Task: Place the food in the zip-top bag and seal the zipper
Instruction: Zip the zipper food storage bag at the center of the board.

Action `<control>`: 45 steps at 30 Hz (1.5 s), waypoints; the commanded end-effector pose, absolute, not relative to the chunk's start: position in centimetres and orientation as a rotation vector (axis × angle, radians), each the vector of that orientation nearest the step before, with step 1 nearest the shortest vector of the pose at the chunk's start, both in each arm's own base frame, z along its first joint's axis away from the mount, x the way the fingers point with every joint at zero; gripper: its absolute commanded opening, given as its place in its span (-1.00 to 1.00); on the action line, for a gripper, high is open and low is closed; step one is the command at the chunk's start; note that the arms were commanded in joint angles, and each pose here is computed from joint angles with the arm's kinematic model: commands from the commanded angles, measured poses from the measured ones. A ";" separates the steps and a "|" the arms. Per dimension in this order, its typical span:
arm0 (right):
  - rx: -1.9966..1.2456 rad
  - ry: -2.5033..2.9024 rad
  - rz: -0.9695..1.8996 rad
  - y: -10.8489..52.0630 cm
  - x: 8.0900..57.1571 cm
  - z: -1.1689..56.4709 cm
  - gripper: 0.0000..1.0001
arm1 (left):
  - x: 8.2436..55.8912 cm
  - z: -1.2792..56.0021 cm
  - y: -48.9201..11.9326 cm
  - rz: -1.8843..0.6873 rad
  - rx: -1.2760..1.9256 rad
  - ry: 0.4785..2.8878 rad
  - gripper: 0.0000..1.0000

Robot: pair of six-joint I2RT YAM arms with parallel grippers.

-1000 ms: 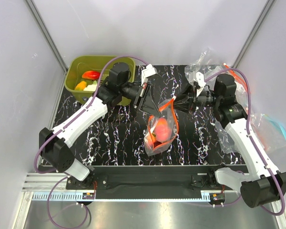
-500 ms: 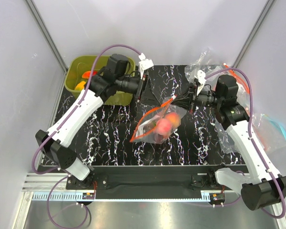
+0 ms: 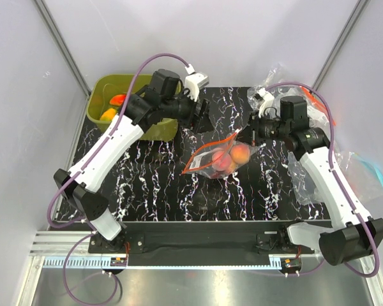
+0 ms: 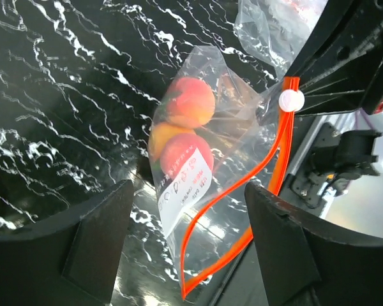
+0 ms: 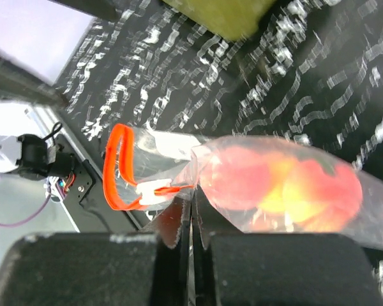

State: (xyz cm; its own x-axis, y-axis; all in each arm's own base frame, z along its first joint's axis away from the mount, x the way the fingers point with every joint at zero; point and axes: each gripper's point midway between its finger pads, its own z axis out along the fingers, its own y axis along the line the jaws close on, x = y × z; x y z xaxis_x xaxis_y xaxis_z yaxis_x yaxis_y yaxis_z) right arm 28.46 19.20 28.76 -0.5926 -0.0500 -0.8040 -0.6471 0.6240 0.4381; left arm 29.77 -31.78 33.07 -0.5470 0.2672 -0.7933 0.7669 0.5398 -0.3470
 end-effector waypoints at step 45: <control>-0.376 2.194 0.714 14.6 23.6 31.1 -1.00 | 29.0 32.2 -45.9 -1.191 1.399 1.426 -0.45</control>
State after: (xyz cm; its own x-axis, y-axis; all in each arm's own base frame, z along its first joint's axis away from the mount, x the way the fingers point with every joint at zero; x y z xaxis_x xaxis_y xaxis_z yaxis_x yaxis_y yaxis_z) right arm 24.48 14.03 29.63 -0.6940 -0.0290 -0.7194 -0.4191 0.8287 0.3709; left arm 27.65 -45.90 29.45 -0.1358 0.3345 -0.9326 0.9876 -0.0286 -0.1541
